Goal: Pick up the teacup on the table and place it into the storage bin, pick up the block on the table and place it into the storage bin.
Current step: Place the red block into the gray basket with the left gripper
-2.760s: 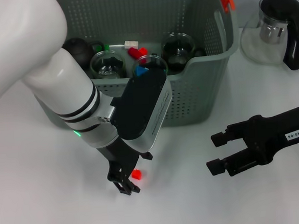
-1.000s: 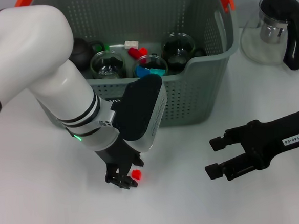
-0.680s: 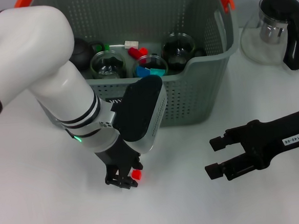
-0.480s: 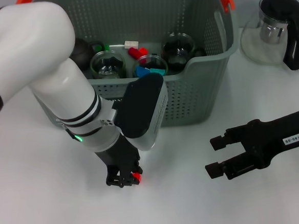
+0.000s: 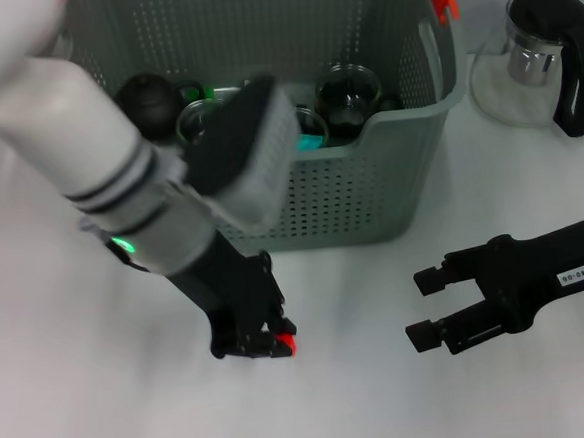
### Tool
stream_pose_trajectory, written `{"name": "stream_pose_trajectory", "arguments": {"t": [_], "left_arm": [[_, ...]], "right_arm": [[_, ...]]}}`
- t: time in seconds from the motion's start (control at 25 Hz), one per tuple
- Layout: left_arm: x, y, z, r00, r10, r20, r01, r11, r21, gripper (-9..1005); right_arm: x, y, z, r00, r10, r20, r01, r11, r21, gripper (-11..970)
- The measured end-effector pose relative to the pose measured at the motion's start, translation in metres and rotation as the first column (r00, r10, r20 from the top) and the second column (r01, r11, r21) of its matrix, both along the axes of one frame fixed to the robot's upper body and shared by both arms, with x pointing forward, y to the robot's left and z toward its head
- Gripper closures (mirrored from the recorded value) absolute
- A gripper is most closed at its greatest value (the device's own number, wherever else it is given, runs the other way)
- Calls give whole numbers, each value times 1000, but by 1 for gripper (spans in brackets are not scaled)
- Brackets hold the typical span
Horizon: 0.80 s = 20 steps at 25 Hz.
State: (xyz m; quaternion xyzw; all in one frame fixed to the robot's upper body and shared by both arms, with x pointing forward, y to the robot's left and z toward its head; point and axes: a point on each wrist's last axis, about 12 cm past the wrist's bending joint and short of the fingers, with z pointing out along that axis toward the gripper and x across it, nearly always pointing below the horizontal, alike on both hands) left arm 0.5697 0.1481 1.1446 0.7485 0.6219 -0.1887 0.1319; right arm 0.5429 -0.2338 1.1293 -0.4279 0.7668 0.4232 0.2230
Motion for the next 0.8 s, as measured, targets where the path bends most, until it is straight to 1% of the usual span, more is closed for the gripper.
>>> {"name": "stream_pose_trajectory", "arguments": {"t": [0.04,0.12,0.2,0.24,0.28,0.32,0.36,0.4,0.48,0.52,0.56,0.64,0.72,0.8], "left_arm": [[-1,6,6,1000,21,-23,-22,999,-31,842],[-2,22,19,995,68,-78,-78,989,-125,841],[-3,38,33,987,110,-121,-136,962,-236,840],[-4,48,40,982,131,-137,-167,940,-299,840],[-3,60,49,976,159,-147,-203,906,-371,840],[-2,67,55,972,182,-150,-229,877,-422,839],[-1,78,63,965,215,-153,-263,829,-493,839],[1,84,69,959,240,-152,-284,795,-536,839],[8,95,83,938,311,-155,-337,700,-630,838],[13,96,86,926,344,-156,-359,672,-648,837],[20,96,90,906,393,-158,-391,633,-668,837],[36,91,92,860,484,-163,-453,575,-681,836],[50,84,90,819,549,-167,-499,537,-680,836],[64,72,86,789,590,-172,-533,518,-669,835]], "right_arm": [[0,-1,0,1000,2,-1,-2,1000,-1,28],[-1,-3,0,1000,0,-3,0,1000,-6,28],[-2,-7,-1,1000,-4,-7,4,1000,-16,28],[-2,-9,-2,1000,-6,-9,6,1000,-22,28],[-3,-10,-3,1000,-9,-12,8,1000,-27,28],[-3,-13,-4,1000,-10,-17,10,999,-33,28],[-4,-14,-4,1000,-11,-20,10,999,-38,28],[-4,-15,-5,1000,-10,-25,9,999,-43,28],[-5,-16,-6,1000,-7,-30,6,999,-48,28],[-5,-16,-6,1000,-4,-30,2,999,-47,28],[-5,-15,-6,1000,0,-27,-2,999,-46,28],[-5,-13,-5,1000,11,-18,-11,999,-43,28],[-3,-9,-3,1000,22,-6,-22,999,-40,28],[-1,-6,-2,999,33,2,-32,999,-40,28]]}}
